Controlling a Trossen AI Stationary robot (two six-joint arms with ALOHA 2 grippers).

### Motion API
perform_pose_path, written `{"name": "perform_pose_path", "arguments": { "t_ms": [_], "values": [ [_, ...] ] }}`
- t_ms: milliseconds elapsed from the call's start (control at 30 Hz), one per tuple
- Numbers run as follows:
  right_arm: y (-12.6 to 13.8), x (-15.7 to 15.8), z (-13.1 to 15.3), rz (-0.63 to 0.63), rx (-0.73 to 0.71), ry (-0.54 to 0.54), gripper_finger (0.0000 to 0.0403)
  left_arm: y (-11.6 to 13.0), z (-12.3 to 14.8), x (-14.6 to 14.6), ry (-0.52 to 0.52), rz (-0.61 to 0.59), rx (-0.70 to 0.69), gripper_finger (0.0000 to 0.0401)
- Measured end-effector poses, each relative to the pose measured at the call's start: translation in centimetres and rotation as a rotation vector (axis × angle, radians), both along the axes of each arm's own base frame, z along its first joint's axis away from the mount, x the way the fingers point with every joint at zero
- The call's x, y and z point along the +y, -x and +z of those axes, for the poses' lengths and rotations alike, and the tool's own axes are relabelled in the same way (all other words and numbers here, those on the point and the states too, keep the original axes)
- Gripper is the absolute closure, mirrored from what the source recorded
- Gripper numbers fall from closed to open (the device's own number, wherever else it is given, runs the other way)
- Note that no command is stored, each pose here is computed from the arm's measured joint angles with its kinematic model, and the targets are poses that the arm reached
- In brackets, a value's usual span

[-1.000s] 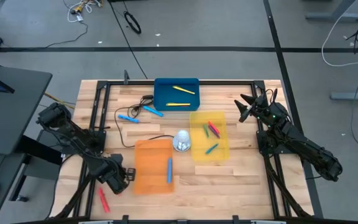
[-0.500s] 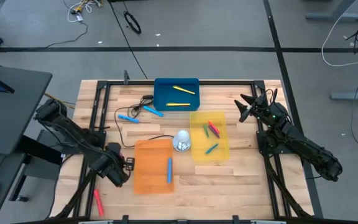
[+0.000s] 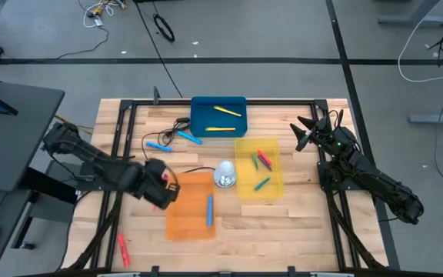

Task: Pick & Place Markers
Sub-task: Put the pink pen into the blue bin

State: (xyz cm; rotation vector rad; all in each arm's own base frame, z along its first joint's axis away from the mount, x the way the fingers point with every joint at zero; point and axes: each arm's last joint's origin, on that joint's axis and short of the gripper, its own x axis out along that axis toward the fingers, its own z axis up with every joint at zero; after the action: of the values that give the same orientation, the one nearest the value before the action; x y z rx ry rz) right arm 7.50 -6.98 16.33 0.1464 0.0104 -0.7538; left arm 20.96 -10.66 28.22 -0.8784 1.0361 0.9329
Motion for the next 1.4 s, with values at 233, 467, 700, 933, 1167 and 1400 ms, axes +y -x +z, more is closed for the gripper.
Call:
{"name": "perform_pose_path", "arguments": {
  "t_ms": [233,467,700,933,1167,1400],
  "values": [
    [0.0,0.0,0.0,0.0,0.0,0.0,0.0158,-2.2,3.9,2.9,-0.009,-0.193,-0.058,0.0365],
    [0.0,0.0,0.0,0.0,0.0,0.0,0.0158,-3.0,5.0,4.5,0.033,-0.488,-0.039,0.0365],
    [0.0,0.0,0.0,0.0,0.0,0.0,0.0158,-3.1,5.0,4.8,0.073,-0.801,-0.017,0.0365],
    [0.0,0.0,0.0,0.0,0.0,0.0,0.0158,-3.1,5.0,4.5,0.071,-1.023,-0.02,0.0365],
    [0.0,0.0,0.0,0.0,0.0,0.0,0.0158,-4.3,3.7,4.1,0.093,-1.171,0.022,0.0365],
    [0.0,0.0,0.0,0.0,0.0,0.0,0.0158,-4.5,3.3,4.2,0.128,-1.242,0.043,0.0365]
  ]
}}
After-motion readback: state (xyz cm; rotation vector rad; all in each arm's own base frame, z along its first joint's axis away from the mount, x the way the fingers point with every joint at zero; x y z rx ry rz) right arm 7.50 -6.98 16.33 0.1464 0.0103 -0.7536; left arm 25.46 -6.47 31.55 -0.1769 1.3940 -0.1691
